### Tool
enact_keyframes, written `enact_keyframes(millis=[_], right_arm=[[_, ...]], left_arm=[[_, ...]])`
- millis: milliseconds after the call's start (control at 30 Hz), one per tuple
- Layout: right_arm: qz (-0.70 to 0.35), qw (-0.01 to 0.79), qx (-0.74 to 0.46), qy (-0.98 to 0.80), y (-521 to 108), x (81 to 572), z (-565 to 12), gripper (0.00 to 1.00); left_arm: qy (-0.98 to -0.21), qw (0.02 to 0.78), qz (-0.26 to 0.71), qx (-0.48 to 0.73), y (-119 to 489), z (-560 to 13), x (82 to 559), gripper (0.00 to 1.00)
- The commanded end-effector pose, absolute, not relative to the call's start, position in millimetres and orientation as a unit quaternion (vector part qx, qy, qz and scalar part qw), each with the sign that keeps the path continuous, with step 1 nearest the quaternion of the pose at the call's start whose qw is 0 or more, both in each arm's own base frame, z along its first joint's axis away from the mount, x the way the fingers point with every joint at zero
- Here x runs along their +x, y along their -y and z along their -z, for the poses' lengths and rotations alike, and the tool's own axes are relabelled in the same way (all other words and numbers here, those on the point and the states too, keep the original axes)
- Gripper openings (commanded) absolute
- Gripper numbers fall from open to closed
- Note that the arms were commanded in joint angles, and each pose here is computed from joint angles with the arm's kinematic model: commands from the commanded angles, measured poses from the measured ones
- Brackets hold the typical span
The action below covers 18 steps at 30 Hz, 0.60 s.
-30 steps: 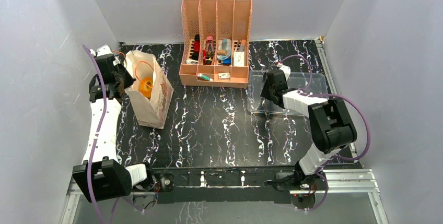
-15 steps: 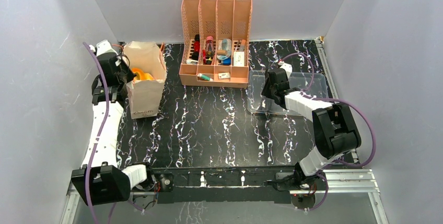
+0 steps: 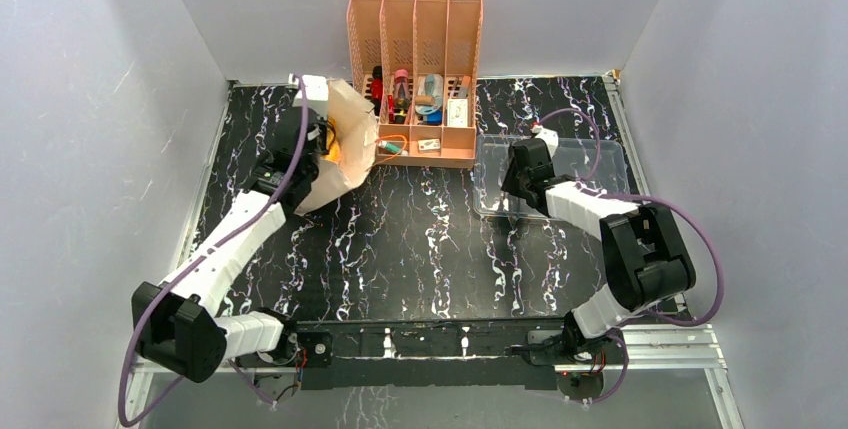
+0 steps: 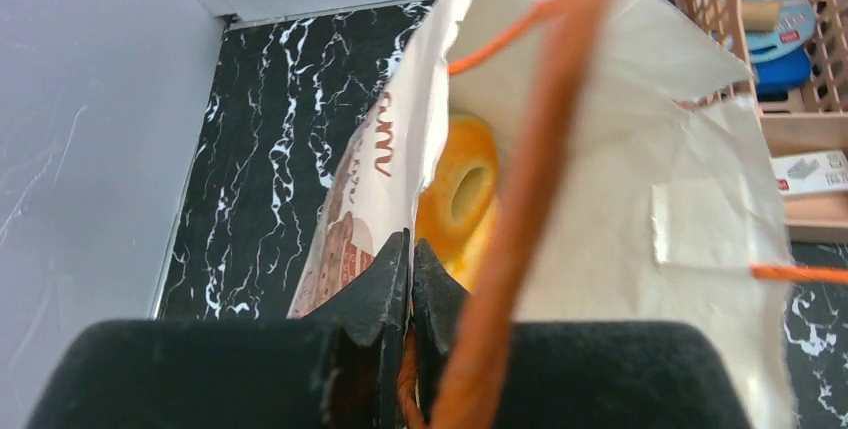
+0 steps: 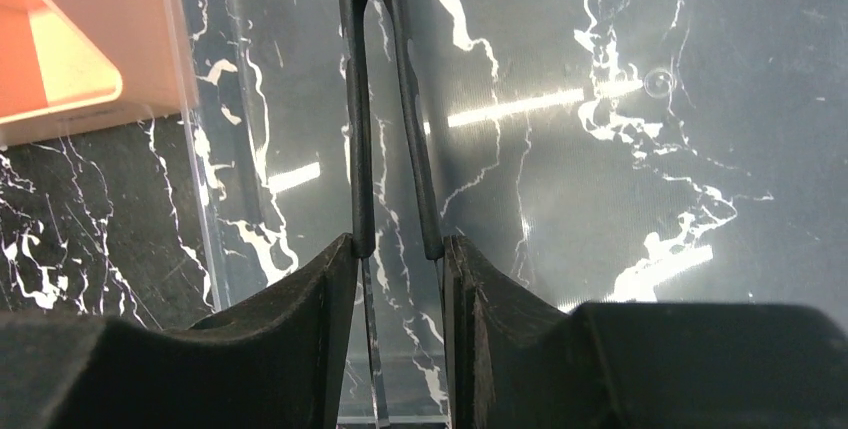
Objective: Take the fake bread out of the paper bag
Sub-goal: Adjust the paper bag at the center of the board.
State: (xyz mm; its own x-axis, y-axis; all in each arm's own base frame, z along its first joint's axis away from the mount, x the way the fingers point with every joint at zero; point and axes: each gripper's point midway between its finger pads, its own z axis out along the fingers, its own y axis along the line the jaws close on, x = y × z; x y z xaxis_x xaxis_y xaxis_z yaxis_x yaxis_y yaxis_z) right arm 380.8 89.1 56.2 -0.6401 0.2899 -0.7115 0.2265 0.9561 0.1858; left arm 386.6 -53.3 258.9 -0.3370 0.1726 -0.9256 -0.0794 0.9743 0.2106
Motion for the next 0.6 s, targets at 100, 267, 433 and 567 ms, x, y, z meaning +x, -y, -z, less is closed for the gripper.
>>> enact_keyframes(millis=[100,267,433,567], right_arm=[[-0.047,0.432,0.136,-0.890,-89,382,-77,0.21],[-0.058,0.442,0.131,-0.885,-94,376,-84,0.21],[-0.068,0.462,0.120,-0.876,-100,369,-107,0.21],[-0.074,0.480,0.110,-0.867,-104,365,-132,0.21]], left_arm=[[-0.786,0.593,-0.157,0.081,61,-248,371,0.00],[-0.794,0.584,-0.144,0.088,62,-233,349,0.00],[-0.796,0.584,-0.126,0.098,69,-229,331,0.00],[-0.784,0.596,-0.140,0.107,68,-239,323,0.00]])
